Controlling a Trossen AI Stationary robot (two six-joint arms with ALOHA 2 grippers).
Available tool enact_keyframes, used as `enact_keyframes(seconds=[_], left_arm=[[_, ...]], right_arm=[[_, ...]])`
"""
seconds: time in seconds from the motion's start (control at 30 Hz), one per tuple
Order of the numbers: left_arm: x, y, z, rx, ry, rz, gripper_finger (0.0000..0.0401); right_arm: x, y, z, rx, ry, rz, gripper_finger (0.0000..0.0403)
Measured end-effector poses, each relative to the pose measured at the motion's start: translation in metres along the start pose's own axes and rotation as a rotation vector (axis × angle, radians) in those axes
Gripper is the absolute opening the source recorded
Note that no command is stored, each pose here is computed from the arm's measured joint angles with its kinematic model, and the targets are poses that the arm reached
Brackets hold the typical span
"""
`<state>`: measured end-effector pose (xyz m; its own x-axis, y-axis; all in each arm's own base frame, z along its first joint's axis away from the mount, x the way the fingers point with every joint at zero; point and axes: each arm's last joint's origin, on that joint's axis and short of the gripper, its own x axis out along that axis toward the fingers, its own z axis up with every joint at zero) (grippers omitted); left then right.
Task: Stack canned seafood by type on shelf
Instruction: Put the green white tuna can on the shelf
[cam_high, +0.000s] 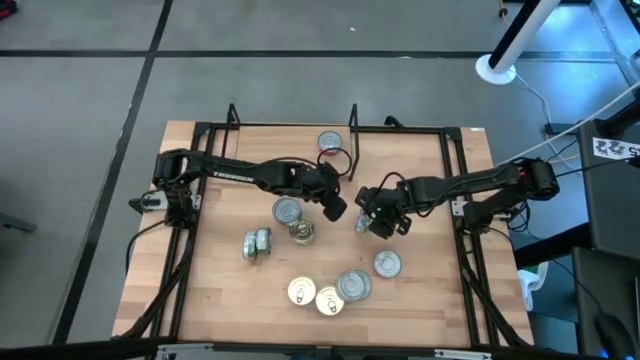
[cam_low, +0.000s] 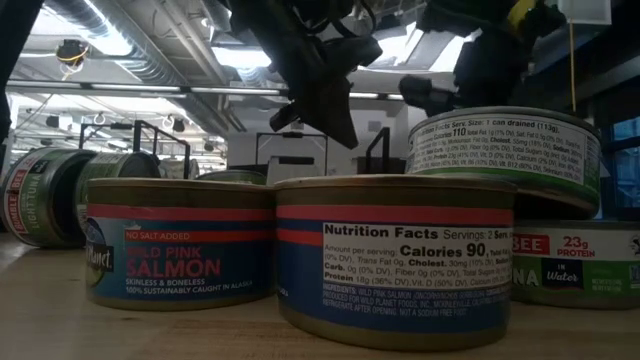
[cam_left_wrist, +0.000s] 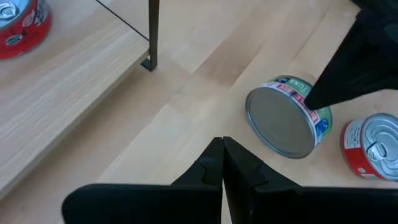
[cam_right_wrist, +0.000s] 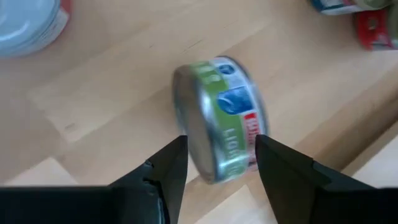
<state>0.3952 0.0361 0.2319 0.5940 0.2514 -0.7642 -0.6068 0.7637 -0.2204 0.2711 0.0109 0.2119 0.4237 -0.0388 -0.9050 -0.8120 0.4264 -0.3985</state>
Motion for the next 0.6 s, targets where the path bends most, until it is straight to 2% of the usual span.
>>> enact_keyframes(seconds=[0.37,0.6], left_arm=[[-0.0012,-0.0042,-0.0041,-0.012,0.003,0.008,0.0000],[-0.0006,-0.0089,-0.0078,-0.006,0.007,0.001,0.0000]], right_arm=[[0.0010,-0.0068,0.0036,0.004,-0.034,-0.068,0.0188],[0.0010,-0.0072,0.0035,0.008,-0.035,-0.070,0.0188]])
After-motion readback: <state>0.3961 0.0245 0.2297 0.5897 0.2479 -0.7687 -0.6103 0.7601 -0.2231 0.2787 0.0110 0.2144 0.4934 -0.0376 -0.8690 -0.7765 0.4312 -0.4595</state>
